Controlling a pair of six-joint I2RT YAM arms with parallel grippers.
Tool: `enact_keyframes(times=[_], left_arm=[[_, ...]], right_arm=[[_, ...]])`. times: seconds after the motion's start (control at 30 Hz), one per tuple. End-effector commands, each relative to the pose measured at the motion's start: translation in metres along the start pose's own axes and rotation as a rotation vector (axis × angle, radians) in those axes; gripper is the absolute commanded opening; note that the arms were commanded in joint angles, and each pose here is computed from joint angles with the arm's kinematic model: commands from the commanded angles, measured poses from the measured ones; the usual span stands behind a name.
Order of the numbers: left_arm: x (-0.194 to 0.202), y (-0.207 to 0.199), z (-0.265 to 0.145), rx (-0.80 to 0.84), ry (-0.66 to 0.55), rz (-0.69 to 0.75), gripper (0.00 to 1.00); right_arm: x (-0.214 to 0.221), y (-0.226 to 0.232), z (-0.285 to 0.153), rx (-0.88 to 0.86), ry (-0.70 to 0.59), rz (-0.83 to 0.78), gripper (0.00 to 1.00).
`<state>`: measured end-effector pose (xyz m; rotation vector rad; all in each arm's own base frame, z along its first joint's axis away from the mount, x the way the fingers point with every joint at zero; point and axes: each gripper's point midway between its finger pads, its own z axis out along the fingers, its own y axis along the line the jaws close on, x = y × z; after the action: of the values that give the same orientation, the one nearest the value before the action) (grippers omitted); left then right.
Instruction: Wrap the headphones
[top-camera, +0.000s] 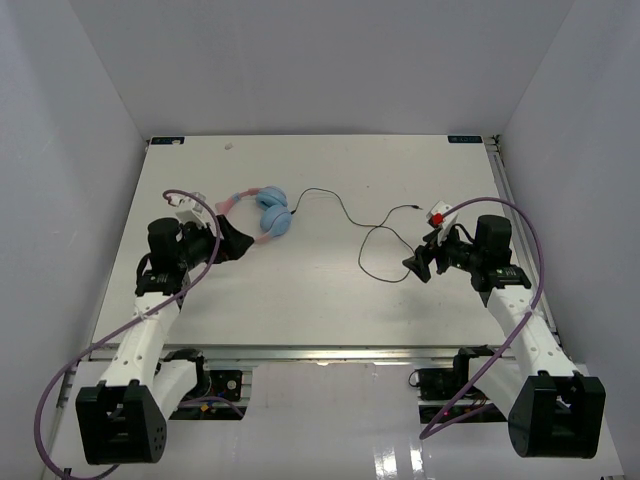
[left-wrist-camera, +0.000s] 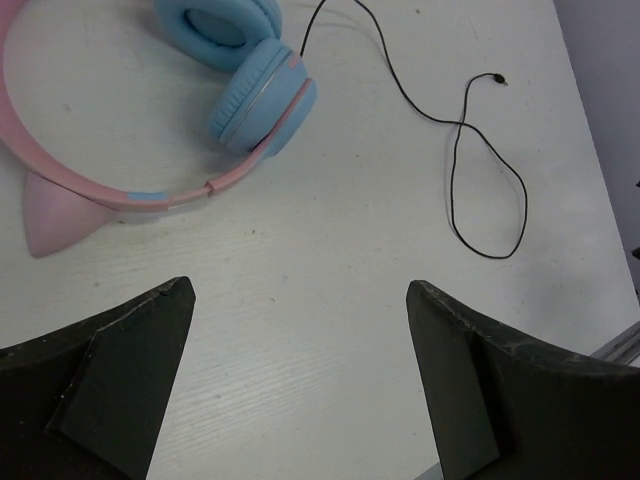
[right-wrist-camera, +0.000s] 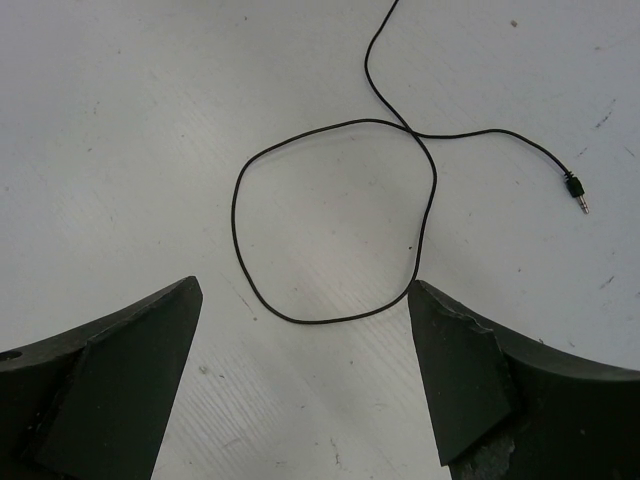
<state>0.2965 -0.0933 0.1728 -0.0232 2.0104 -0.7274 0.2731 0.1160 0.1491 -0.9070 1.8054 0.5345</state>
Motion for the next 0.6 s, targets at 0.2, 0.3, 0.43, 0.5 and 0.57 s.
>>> enact_keyframes(times=[0.2,0.3,0.43,0.5,0.57], left_arm=[[-0.013,0.1,0.045,-0.512,0.189,-0.209,0.92],[-0.033,0.121,0.056,-0.604,0.189,-0.159,0.9],[-0.036,0.143,0.074,-0.663,0.264,-0.119,0.84],[-0.026,0.152,0.08,-0.677,0.314,-0.112,0.81],[-0.03,0.157,0.089,-0.676,0.328,-0.095,0.77]], right_arm=[[-0.011,0.003,-0.005,-0.009,-0.038,-0.046,0.9],[-0.011,0.002,-0.006,-0.008,-0.04,-0.045,0.9],[-0.011,0.001,-0.006,0.0,-0.039,-0.046,0.9],[-0.012,0.001,-0.006,0.001,-0.04,-0.047,0.9],[-0.012,0.0,-0.006,0.003,-0.041,-0.049,0.9]])
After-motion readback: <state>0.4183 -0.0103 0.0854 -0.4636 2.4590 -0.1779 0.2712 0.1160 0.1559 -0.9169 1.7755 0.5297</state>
